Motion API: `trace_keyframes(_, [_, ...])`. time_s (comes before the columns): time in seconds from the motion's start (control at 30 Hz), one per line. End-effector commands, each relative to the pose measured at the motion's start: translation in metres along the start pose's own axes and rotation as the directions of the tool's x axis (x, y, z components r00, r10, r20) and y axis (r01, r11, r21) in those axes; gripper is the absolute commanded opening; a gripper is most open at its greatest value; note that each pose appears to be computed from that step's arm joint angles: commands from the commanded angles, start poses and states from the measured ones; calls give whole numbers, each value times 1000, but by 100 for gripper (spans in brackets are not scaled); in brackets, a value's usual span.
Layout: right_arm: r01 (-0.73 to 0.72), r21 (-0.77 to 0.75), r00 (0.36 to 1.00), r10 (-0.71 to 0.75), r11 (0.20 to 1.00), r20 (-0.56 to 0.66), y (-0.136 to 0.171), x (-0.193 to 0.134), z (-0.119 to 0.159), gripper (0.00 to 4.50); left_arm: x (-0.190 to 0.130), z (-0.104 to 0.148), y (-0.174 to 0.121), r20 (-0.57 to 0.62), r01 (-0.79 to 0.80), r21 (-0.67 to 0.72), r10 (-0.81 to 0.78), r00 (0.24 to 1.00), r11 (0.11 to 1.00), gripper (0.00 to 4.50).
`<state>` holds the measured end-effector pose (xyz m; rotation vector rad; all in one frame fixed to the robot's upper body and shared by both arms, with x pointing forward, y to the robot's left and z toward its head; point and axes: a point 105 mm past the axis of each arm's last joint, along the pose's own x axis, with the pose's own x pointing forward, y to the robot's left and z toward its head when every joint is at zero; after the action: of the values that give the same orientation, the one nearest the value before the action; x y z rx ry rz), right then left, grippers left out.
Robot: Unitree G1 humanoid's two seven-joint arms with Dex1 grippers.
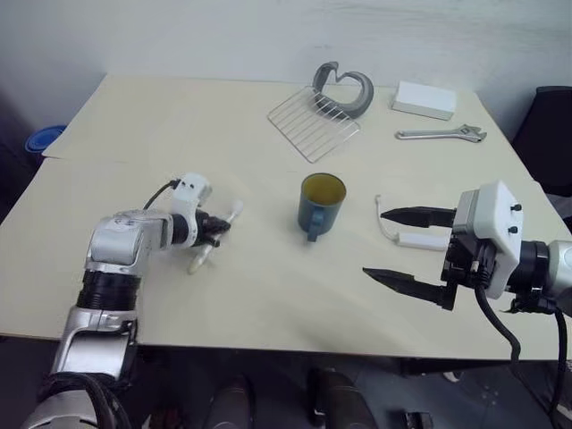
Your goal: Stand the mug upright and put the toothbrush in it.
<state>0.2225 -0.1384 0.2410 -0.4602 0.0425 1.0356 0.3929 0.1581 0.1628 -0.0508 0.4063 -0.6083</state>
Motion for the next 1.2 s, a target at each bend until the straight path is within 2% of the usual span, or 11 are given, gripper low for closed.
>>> trace_keyframes(0.03, [46,-17,998,-46,999,39,-5,-4,8,450,-11,86,-30,359,115,88,-139,923,989,40])
trace_keyframes(0.13, [89,10,995,-89,996,53,-10,-5,8,450,-5,129,-70,503,222,179,-283,816,959,40])
trace_keyframes(0.17, [106,15,993,-107,994,54,-12,-6,7,450,0,136,-81,515,248,203,-319,795,947,40])
trace_keyframes(0.33, [188,36,981,-190,982,49,-20,-8,2,450,23,149,-120,497,319,342,-458,737,884,40])
trace_keyframes(0.6, [259,58,964,-262,964,52,-17,-10,-1,450,59,139,-152,481,390,389,-546,686,834,40])
trace_keyframes(0.77, [292,63,954,-296,954,48,-16,-14,-2,450,76,119,-161,423,392,435,-568,706,811,40])
trace_keyframes(0.83, [302,66,951,-306,951,50,-17,-15,-2,450,78,115,-158,413,388,442,-567,713,809,112])
trace_keyframes(1.0, [308,69,948,-312,949,54,-18,-16,-1,450,72,111,-159,437,442,421,-604,667,792,229])
trace_keyframes(1.1, [305,70,950,-309,950,54,-20,-15,-2,450,58,111,-156,451,470,423,-629,633,775,317])
trace_keyframes(1.2, [299,76,952,-303,951,46,-23,-15,-5,450,32,114,-141,440,464,448,-640,630,765,403])
